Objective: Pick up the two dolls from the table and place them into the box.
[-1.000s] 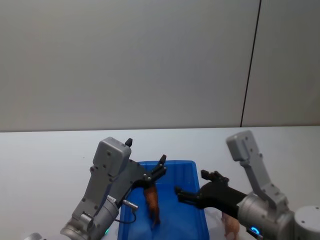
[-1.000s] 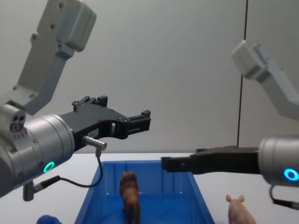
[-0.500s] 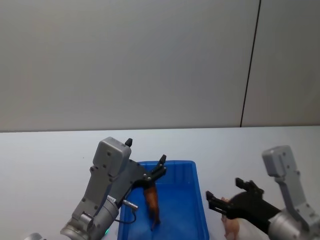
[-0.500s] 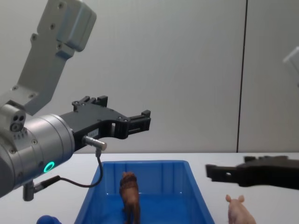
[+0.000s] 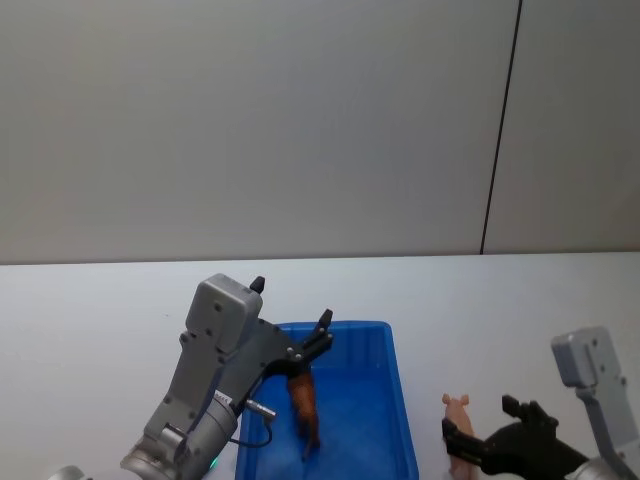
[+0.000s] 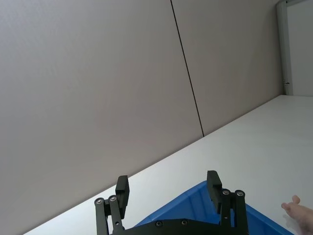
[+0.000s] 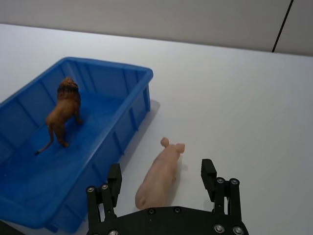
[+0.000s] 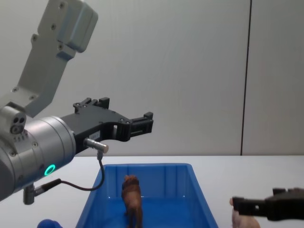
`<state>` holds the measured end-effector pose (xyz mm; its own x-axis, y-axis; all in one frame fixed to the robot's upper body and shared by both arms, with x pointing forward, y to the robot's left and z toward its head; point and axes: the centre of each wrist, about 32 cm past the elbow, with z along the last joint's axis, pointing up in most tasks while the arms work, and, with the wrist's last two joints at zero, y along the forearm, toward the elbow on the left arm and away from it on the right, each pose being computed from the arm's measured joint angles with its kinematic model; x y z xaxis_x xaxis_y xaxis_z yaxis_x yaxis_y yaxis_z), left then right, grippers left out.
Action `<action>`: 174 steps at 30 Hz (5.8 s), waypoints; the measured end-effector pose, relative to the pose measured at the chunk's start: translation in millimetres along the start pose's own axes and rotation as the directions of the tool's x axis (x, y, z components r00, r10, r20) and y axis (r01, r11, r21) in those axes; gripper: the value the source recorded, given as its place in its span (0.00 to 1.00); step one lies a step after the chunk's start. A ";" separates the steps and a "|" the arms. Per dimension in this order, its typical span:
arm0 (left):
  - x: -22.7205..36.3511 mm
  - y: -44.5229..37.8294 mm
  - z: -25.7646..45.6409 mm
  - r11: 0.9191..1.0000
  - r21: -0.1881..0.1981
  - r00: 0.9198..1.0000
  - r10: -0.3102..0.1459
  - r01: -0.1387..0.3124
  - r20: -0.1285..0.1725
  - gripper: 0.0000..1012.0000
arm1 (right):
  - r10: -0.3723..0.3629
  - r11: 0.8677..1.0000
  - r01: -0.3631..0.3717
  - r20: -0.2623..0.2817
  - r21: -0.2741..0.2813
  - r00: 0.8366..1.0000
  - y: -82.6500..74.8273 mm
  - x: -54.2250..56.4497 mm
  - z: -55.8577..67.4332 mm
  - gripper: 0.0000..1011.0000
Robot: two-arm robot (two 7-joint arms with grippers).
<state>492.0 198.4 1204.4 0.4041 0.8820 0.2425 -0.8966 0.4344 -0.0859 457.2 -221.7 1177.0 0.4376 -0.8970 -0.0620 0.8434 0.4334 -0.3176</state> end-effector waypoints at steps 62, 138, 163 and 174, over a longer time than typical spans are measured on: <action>0.0 0.0 0.0 1.000 0.000 1.000 0.000 0.000 0.000 0.99 | 0.067 0.989 -0.074 0.057 0.130 0.996 23.5 -14.6 25.1 0.37; 16.3 64.8 -8.6 0.976 0.149 0.987 0.156 -0.159 0.032 0.99 | 0.098 0.988 -0.108 0.097 0.113 0.990 15.2 10.5 16.9 0.99; 27.8 88.3 -37.1 0.937 0.317 0.988 0.151 -0.147 0.012 0.99 | 0.093 0.988 -0.104 0.099 0.115 0.991 13.3 11.6 15.8 0.99; 28.7 86.3 -58.1 0.929 0.348 0.986 0.158 -0.127 -0.061 0.99 | 0.093 0.988 -0.104 0.099 0.114 0.991 13.1 11.7 15.5 0.99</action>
<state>436.7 271.8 1147.9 0.2679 0.9490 0.1663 -0.9472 0.2278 0.2255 478.3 -225.3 1186.8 0.5431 -0.8397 0.0030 0.8231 0.5317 -0.1994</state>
